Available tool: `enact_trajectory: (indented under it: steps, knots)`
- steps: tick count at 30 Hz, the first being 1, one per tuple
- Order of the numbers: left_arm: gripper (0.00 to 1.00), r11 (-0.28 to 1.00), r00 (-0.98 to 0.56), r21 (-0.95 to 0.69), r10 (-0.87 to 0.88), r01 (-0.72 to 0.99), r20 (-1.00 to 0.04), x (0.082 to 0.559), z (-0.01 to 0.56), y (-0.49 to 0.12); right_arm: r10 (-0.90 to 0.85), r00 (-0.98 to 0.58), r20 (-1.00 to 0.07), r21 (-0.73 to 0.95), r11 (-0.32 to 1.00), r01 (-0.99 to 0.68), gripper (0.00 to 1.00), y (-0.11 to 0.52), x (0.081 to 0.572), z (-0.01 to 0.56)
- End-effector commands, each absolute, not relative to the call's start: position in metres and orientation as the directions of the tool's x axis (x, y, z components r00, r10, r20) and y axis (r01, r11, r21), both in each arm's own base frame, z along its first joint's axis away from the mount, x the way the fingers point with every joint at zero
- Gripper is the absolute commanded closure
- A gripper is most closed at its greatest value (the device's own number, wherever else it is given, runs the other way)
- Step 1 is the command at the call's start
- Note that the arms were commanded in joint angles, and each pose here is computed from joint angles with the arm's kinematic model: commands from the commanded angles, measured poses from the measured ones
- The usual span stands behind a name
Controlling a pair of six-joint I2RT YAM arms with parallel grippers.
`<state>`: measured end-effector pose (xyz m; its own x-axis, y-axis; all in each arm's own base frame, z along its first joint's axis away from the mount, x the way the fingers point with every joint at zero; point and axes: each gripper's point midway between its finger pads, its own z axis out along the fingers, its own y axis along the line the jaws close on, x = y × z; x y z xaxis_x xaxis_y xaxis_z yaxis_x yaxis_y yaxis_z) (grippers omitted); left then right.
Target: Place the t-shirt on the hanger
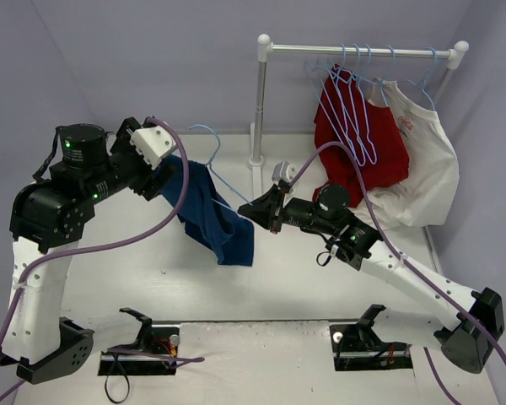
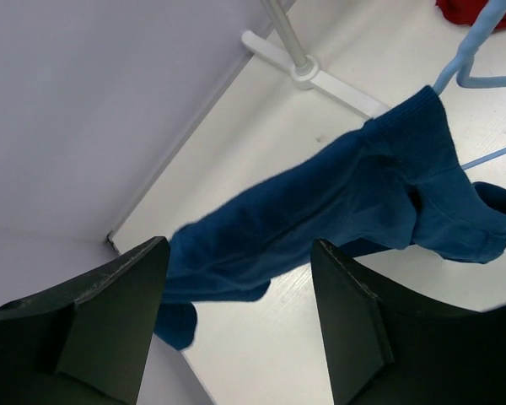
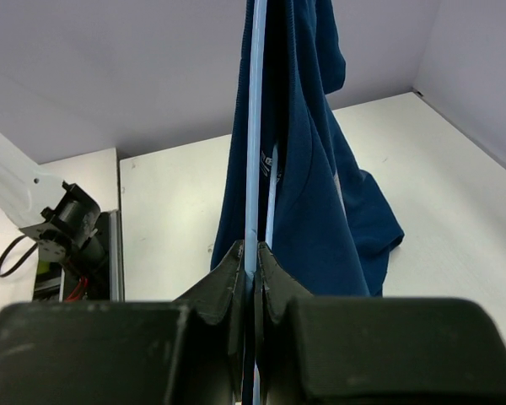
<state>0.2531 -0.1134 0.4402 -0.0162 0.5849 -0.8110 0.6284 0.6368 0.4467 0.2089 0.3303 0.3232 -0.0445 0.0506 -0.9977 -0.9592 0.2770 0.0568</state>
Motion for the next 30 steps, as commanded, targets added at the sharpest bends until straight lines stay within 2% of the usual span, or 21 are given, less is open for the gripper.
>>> enact_trajectory:
  steps: [1,5,14,17,19,21,24,25,30]
  knots:
    - [0.37,0.512,0.168,0.518,0.581,0.685,-0.797,0.252,0.452,-0.132,0.15,0.07,-0.986,-0.036,0.217,-0.975,1.0,0.33,0.198,0.365]
    - [0.37,0.459,0.177,0.484,0.564,0.745,-0.807,0.246,0.435,-0.143,0.14,0.064,-0.988,-0.035,0.204,-0.978,1.0,0.33,0.195,0.361]
    - [0.37,0.43,0.142,0.427,0.553,0.795,-0.821,0.253,0.414,-0.147,0.131,0.053,-0.99,-0.03,0.172,-0.985,1.0,0.333,0.191,0.358]
    - [0.47,0.395,0.181,0.44,0.542,0.807,-0.82,0.245,0.415,-0.151,0.124,0.048,-0.991,-0.026,0.173,-0.985,1.0,0.332,0.191,0.354]
    - [0.62,0.383,0.191,0.444,0.544,0.81,-0.817,0.241,0.411,-0.15,0.121,0.047,-0.991,-0.025,0.174,-0.984,1.0,0.332,0.191,0.353]
    - [0.7,0.376,0.195,0.448,0.548,0.811,-0.813,0.239,0.408,-0.149,0.119,0.047,-0.992,-0.027,0.162,-0.986,1.0,0.333,0.189,0.353]
    - [0.96,0.364,0.201,0.441,0.538,0.821,-0.818,0.234,0.405,-0.15,0.116,0.043,-0.992,-0.025,0.154,-0.988,1.0,0.334,0.189,0.352]
    - [1.0,0.361,0.203,0.44,0.536,0.822,-0.82,0.233,0.405,-0.15,0.115,0.043,-0.992,-0.025,0.156,-0.987,1.0,0.334,0.189,0.352]
    - [1.0,0.341,0.205,0.423,0.522,0.84,-0.828,0.223,0.397,-0.153,0.106,0.042,-0.994,-0.023,0.172,-0.985,1.0,0.333,0.195,0.351]
